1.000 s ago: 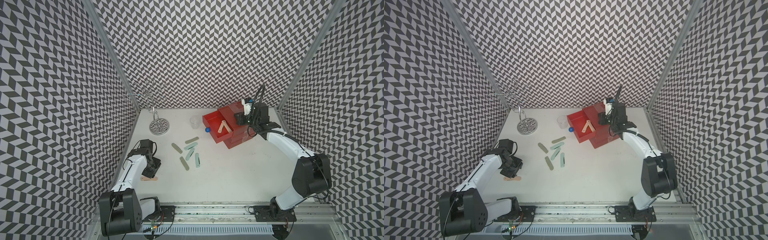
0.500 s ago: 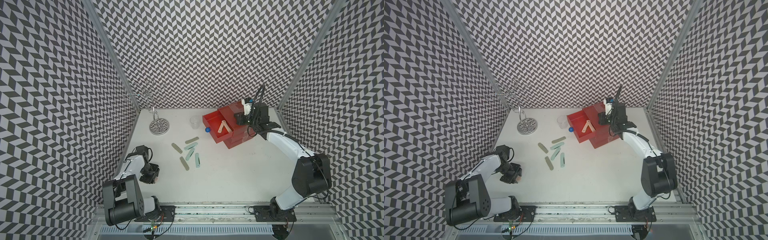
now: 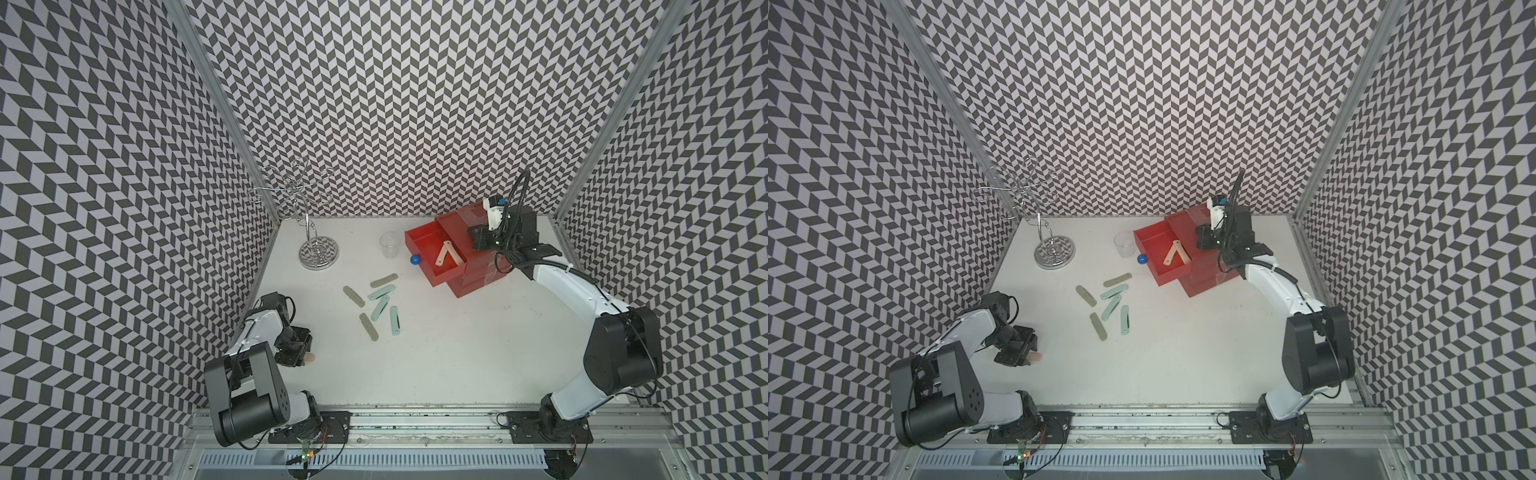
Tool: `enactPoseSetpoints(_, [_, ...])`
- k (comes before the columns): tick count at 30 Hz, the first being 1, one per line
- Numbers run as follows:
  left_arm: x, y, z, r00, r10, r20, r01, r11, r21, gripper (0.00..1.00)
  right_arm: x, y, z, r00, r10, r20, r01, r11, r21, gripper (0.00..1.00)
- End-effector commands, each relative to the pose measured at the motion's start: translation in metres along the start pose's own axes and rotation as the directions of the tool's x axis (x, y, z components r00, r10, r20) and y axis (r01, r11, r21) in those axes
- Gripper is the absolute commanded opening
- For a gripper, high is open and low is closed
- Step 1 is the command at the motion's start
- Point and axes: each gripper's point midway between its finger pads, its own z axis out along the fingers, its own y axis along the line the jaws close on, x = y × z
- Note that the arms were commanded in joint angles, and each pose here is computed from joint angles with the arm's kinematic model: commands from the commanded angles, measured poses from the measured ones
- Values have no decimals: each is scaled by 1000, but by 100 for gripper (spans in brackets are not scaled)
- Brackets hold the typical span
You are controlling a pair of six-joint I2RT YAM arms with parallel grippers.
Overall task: Place the fruit knives into the drawer by color
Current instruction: Pick up the fruit knife from the center of the board.
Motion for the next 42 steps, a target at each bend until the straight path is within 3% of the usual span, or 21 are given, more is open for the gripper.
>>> enactPoseSetpoints(1, [-8,-5,-3,1000,8,15,-9,1000,18,43,130,-37,17,913,144,-381,-102,986,128,0])
enactPoseSetpoints(11, [-10,1,9,1000,-5,-8,5,1000,15,40,128,-37,16,915,141,-379,-100,987,127,0])
enactPoseSetpoints(18, [-9,2,16,1000,-3,-17,3,1000,9,30,128,-37,16,915,143,-377,-101,987,129,0])
enactPoseSetpoints(26, [-10,-4,16,1000,22,-5,-22,999,27,25,128,-36,16,915,142,-377,-102,987,125,0])
enactPoseSetpoints(42, [28,-65,17,949,312,50,-314,949,22,24,127,-36,16,916,142,-375,-103,987,121,0])
